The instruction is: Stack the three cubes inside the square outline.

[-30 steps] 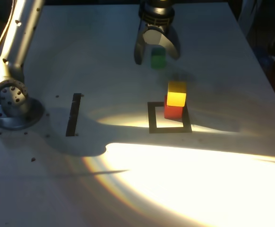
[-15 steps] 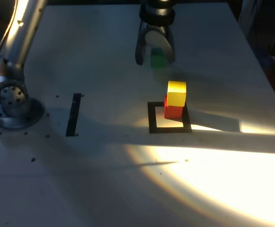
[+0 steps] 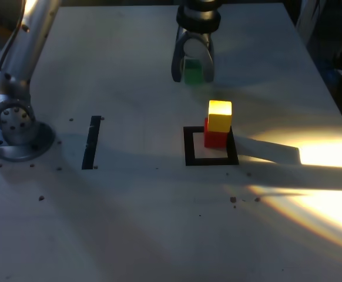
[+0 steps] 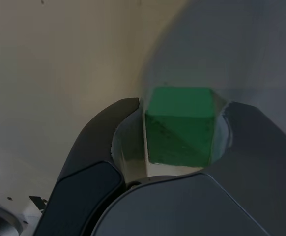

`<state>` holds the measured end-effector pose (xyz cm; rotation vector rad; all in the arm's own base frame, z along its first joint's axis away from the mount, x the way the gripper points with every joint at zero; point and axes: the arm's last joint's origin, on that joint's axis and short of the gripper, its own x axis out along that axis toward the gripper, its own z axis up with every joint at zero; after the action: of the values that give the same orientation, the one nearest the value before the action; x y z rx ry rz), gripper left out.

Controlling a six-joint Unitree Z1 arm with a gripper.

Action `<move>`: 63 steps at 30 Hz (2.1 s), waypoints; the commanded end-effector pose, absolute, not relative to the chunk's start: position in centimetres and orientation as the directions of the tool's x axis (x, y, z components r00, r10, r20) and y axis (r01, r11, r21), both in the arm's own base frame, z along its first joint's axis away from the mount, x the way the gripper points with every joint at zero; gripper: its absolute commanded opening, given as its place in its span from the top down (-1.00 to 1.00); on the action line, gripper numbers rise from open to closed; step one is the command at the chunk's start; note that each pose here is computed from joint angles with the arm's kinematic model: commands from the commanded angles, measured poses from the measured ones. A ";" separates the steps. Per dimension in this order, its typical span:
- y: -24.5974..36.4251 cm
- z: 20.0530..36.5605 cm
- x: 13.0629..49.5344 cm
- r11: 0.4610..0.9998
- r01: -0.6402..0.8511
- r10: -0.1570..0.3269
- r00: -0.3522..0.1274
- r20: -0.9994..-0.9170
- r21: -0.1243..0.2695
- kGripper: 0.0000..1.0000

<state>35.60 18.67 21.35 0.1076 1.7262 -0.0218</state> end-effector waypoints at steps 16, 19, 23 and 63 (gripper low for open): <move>12.4 31.0 33.7 0.991 0.072 0.119 -0.073 -0.990 0.114 0.50; 8.8 34.1 33.1 0.991 0.066 0.124 -0.060 -0.990 0.120 0.50; 3.9 36.8 33.0 0.990 0.079 0.117 -0.035 -0.993 0.114 0.50; -4.4 30.2 38.1 0.986 0.132 0.117 -0.133 -0.984 0.099 0.49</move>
<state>37.93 -4.53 30.48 0.1871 1.7018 -0.0145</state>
